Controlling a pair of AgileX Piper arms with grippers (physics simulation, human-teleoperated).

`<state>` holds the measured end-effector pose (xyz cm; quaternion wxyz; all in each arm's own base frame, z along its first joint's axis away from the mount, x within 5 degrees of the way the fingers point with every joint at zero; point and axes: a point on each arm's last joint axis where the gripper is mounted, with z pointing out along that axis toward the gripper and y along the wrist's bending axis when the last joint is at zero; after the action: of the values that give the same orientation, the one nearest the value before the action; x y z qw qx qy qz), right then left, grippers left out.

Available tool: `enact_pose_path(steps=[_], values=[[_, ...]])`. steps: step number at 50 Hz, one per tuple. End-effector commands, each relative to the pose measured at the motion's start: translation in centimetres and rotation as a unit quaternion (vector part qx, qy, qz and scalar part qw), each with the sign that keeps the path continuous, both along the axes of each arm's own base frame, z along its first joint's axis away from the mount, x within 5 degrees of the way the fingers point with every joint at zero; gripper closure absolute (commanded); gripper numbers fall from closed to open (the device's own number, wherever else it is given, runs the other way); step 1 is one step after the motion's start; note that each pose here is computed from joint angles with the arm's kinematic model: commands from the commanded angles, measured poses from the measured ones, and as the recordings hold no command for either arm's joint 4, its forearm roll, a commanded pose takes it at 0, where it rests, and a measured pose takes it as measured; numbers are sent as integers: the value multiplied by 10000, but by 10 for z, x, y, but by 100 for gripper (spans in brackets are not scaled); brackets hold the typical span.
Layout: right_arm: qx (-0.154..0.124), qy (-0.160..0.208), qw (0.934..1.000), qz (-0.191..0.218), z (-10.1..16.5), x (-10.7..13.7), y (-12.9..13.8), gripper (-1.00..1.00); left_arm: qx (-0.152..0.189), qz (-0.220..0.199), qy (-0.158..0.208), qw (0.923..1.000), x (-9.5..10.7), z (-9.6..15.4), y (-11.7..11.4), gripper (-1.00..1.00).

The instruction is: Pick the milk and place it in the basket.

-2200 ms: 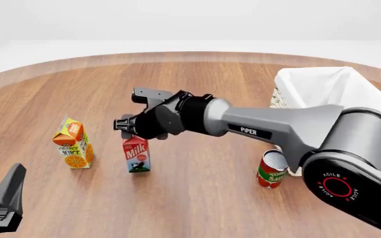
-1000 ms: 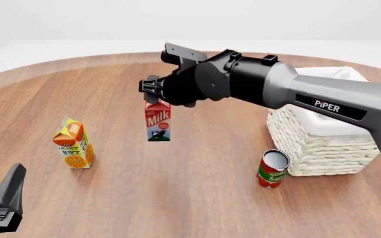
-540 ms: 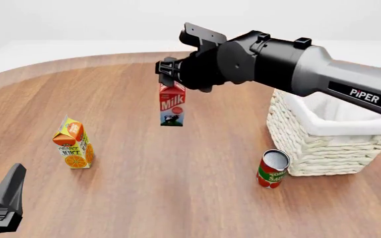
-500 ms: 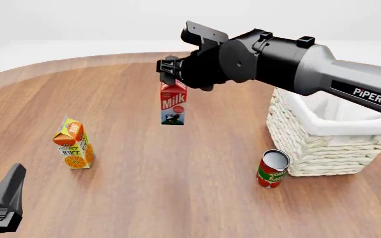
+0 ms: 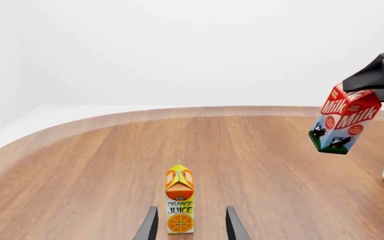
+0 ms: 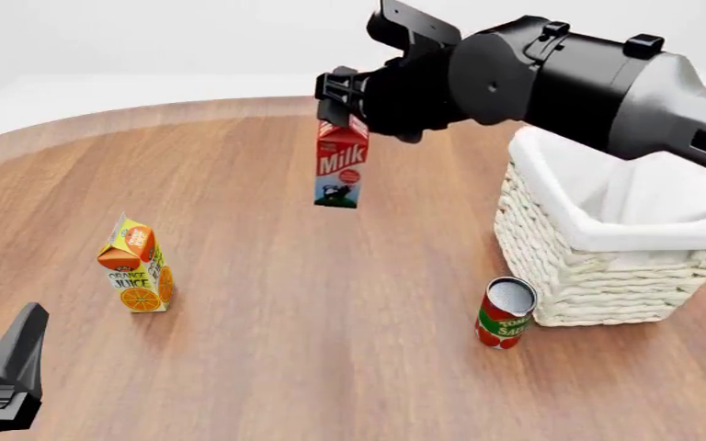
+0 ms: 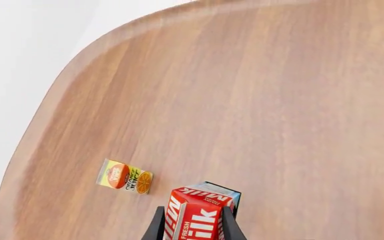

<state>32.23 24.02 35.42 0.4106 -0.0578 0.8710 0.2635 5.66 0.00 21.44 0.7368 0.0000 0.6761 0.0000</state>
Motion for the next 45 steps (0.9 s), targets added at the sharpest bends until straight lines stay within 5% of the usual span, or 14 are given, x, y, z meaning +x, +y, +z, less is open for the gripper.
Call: enact_pose_path(steps=[1,45], values=[[254,-210,9994,-140,27,-8,-17,100,0,0,0,10000,0,0,0,-100],[256,-637,9937,-880,74,-24,-97,100,0,0,0,10000,0,0,0,-100]])
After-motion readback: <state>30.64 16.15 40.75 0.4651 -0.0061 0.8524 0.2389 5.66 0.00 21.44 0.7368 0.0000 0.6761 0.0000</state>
